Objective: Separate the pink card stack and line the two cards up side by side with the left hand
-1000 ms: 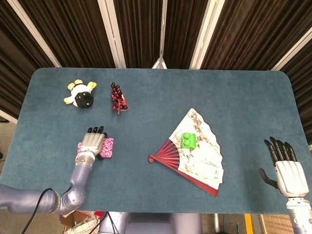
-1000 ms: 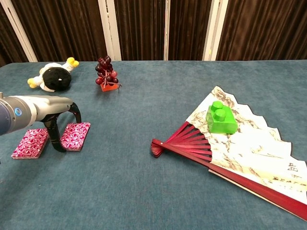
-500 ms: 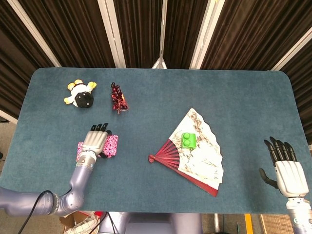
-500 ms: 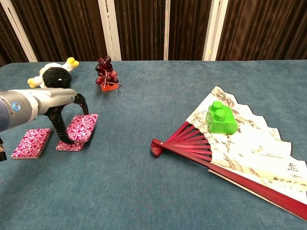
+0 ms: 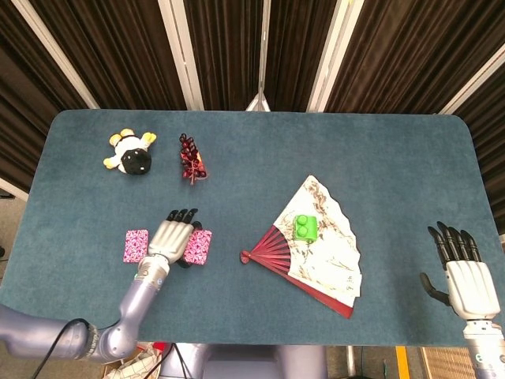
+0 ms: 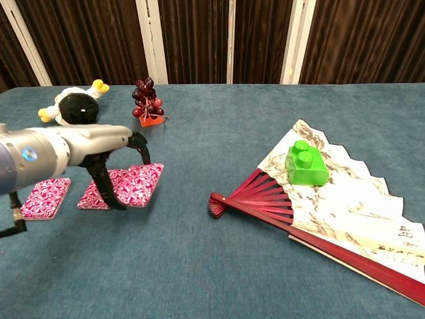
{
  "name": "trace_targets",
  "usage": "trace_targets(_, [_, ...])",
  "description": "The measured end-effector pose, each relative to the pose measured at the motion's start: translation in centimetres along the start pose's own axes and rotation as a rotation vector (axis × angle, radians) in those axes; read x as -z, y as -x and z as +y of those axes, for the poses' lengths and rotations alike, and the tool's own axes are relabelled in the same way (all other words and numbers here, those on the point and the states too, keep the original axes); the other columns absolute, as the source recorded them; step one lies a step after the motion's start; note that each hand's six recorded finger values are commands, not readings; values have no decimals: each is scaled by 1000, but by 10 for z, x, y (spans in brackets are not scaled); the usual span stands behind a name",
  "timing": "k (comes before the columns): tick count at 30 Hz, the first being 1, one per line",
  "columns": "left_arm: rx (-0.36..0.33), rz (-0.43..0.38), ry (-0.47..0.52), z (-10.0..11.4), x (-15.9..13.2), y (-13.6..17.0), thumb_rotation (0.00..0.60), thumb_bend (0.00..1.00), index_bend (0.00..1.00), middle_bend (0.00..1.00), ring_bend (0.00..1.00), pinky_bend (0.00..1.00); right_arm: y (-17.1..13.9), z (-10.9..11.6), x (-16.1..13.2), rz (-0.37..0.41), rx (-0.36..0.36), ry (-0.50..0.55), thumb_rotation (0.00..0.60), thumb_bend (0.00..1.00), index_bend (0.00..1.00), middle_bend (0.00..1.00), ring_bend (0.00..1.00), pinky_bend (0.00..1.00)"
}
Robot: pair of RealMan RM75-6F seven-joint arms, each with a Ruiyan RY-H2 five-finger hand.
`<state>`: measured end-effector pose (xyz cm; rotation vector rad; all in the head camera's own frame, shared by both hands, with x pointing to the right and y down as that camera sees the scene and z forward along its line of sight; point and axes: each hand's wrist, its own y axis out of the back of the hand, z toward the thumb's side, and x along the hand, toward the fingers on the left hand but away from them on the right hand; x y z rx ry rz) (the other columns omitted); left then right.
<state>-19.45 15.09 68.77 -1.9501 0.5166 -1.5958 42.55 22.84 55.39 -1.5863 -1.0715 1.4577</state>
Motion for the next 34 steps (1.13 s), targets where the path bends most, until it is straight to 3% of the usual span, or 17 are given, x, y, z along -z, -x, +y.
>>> trace_targets(5, [17, 15, 2, -10, -10, -10, 600, 308, 258, 0, 0, 11, 0, 0, 1, -1, -1, 0, 600, 366, 0, 0, 0, 51])
trace_targets(9, [35, 32, -15, -14, -13, -12, 600, 241, 97, 0, 0, 10, 0, 0, 1, -1, 0, -2, 600, 366, 0, 0, 0, 51])
trace_targets(16, [43, 50, -22, -12, -11, -11, 600, 236, 48, 0, 0, 10, 0, 0, 1, -2, -1, -2, 600, 367, 0, 0, 0, 51])
trace_targets(20, [0, 52, 17, 4, 2, 1, 600, 236, 40, 0, 0, 10, 0, 0, 2, -3, -2, -9, 600, 366, 0, 0, 0, 51])
trace_targets(28, [-180, 39, 13, 33, 57, 51, 600, 229, 31, 0, 0, 10, 0, -1, 1, -4, 3, -27, 600, 366, 0, 0, 0, 51])
trace_targets(34, [-321, 54, -34, 37, 111, 106, 600, 218, 7, 0, 0, 6, 0, -1, 1, -7, 7, -43, 600, 367, 0, 0, 0, 51])
